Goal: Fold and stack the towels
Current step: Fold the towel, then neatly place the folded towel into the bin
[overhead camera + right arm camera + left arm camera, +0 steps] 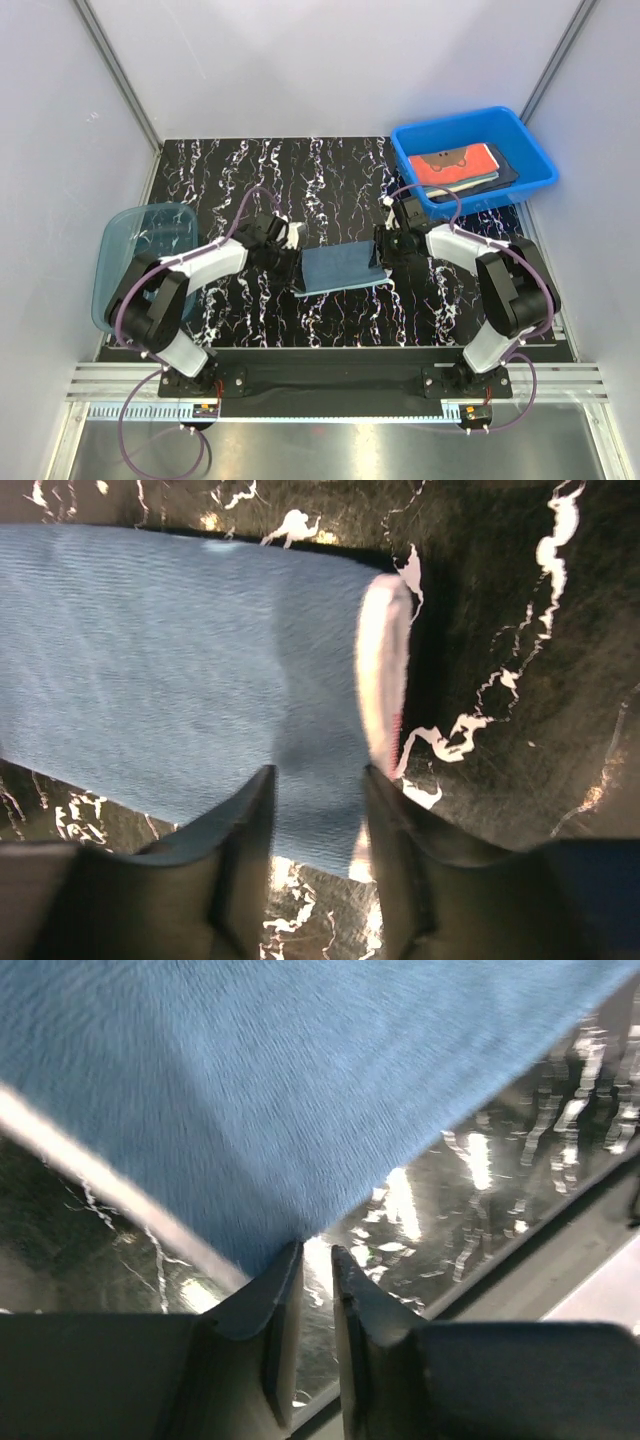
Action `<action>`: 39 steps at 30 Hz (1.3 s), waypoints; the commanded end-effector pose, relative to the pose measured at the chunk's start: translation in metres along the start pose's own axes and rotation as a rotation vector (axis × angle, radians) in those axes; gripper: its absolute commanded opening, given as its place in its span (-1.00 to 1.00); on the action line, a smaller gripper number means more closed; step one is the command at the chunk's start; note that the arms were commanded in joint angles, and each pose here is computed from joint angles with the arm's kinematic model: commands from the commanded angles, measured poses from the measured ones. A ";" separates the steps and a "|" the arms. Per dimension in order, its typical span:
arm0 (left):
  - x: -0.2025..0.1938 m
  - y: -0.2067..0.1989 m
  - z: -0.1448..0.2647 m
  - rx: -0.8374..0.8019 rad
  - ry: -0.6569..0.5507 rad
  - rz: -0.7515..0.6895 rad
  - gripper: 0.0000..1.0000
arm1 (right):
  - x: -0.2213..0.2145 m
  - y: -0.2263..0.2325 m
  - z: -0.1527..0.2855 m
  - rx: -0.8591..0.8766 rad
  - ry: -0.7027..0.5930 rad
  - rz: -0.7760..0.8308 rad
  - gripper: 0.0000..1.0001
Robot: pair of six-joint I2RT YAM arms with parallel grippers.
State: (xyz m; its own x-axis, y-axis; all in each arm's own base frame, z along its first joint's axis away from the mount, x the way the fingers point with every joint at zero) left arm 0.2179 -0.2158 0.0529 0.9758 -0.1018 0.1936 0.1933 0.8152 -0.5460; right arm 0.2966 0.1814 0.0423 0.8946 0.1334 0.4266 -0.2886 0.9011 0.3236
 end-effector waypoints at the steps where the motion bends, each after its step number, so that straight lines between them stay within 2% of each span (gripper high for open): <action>1: 0.034 -0.047 0.034 -0.140 -0.132 -0.072 -0.49 | 0.028 0.012 0.022 0.008 -0.091 0.025 0.02; 5: 0.042 -0.057 0.051 -0.136 -0.160 -0.095 -0.45 | 0.026 0.010 0.015 0.007 -0.048 0.047 0.13; 13: 0.058 -0.024 0.065 -0.034 -0.216 -0.061 -0.45 | 0.040 0.005 0.021 -0.044 -0.069 0.094 0.15; 18: 0.068 -0.027 0.083 -0.078 -0.248 -0.103 -0.46 | 0.035 -0.012 0.016 -0.118 -0.031 0.116 0.20; 23: 0.072 -0.031 0.097 -0.051 -0.248 -0.154 -0.45 | 0.024 -0.009 -0.005 -0.040 0.031 0.115 0.23; 29: 0.075 -0.031 0.110 -0.020 -0.316 -0.219 -0.45 | 0.017 -0.002 -0.014 0.021 0.109 0.093 0.21; 32: 0.078 -0.033 0.119 -0.006 -0.359 -0.242 -0.44 | 0.009 0.003 -0.018 0.069 0.145 0.078 0.11; 39: 0.080 -0.033 0.127 0.016 -0.401 -0.258 -0.43 | -0.001 0.007 -0.016 0.098 0.161 0.056 -0.33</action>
State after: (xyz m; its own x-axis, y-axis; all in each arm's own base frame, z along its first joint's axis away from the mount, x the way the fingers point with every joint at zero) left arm 0.2683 -0.1792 0.1773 0.8248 -0.0760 0.5603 0.3873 0.7979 -0.4620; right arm 0.3114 0.1950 0.0352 0.9017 0.2495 0.3531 -0.3769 0.8537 0.3593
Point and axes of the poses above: each gripper's point midway between its finger pads, its own z axis back along the fingers, its own y axis along the line the jaws close on, x = y × z, the point moved 2 cm from there along z, back along the fingers, and after that the axes turned 7 degrees about z, right-handed, at the moved point
